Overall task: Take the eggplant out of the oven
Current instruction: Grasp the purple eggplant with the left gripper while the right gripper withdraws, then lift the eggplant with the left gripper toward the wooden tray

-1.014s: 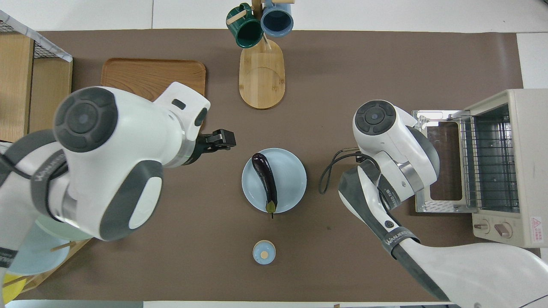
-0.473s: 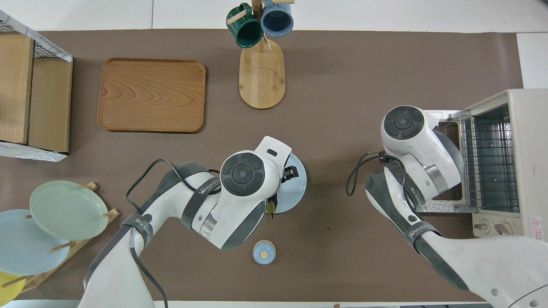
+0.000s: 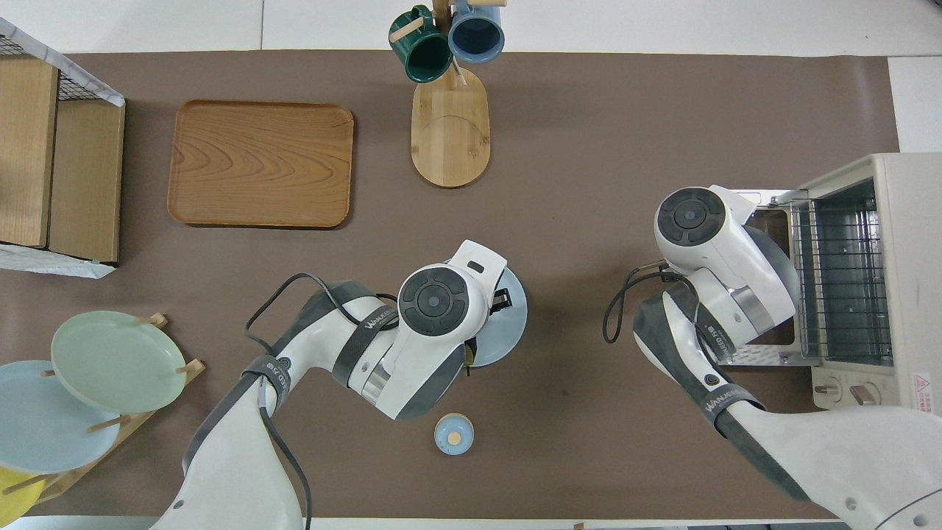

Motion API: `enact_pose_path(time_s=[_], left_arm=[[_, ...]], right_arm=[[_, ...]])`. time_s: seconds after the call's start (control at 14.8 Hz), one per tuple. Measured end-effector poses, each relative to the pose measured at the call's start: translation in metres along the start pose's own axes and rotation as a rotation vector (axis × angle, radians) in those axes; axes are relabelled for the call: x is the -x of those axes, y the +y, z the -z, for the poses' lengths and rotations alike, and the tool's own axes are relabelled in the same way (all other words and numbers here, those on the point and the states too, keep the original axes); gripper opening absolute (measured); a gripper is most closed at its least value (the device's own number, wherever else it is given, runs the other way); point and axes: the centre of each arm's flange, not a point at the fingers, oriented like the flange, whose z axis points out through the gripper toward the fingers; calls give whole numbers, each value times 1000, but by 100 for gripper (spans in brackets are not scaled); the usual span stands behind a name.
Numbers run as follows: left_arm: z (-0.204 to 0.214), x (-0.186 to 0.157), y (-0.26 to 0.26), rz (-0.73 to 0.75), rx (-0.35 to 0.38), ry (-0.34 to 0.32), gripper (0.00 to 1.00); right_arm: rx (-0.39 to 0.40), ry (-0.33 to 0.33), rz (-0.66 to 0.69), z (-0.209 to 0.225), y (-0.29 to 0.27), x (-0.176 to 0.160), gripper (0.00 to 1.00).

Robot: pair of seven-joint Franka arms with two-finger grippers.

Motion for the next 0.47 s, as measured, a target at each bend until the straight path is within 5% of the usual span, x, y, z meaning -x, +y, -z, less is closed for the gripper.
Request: enact_pose_path(time_s=[0.2,0.41,0.47], left_arm=[[-1,0,0,-1,0,1,69],[0,-1,0,0,1,3,38],[0,-2,-1,1,1,5,38]], right_arm=[[-5,5,49,4,3,0,1],[7,8,88,30,16,2,1],[11,8,98,43,24,5,1]])
